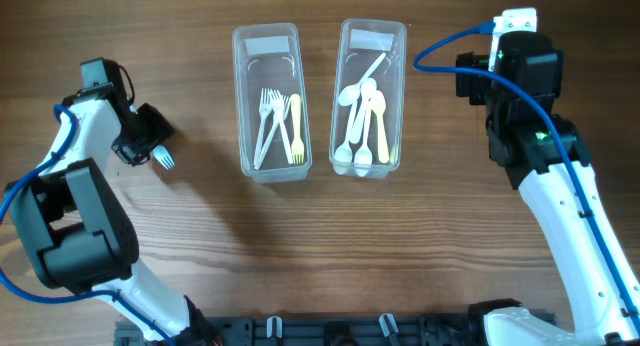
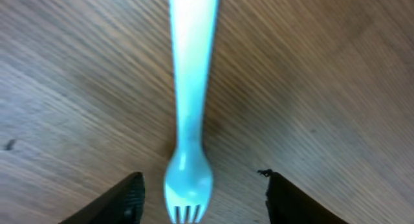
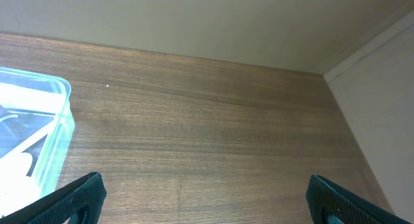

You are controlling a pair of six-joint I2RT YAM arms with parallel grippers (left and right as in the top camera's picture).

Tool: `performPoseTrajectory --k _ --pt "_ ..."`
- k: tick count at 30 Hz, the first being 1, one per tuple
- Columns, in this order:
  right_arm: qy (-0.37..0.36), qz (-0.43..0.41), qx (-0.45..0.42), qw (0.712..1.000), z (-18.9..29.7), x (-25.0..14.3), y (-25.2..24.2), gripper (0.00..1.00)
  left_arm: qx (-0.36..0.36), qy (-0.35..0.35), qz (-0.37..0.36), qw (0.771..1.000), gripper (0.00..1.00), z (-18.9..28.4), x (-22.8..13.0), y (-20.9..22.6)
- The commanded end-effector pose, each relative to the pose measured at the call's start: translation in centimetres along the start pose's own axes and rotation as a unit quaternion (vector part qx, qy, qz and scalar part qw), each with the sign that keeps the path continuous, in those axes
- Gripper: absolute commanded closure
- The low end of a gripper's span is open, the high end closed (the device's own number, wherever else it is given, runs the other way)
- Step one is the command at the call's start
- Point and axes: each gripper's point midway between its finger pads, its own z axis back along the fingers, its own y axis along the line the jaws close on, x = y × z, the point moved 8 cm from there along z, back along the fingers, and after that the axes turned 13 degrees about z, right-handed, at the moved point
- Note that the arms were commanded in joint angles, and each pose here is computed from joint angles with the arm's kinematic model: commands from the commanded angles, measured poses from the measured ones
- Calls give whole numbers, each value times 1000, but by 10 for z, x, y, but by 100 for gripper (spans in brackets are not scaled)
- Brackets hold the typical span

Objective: Pack container
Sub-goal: 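Carry the light-blue spork over the left container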

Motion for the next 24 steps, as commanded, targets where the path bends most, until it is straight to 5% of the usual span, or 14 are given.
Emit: performPoseTrajectory --k 1,13,14,17,21,24 --pt "5 4 -10 1000 -1 -1 -1 0 23 -3 3 1000 35 -3 -1 4" --pt "5 4 -10 1000 -1 -1 -1 0 61 44 8 997 40 -44 -10 13" --pt "5 4 -10 1000 -1 -1 -1 0 62 46 9 997 43 -45 -11 14" --pt "5 4 -10 1000 -1 -1 -1 0 54 53 9 997 80 -46 -12 12" --pt "5 4 -10 1000 -1 -1 -1 0 41 70 22 996 96 -45 -16 10" --pt "5 4 -10 1000 -1 -1 -1 0 37 64 22 997 96 -39 -14 9"
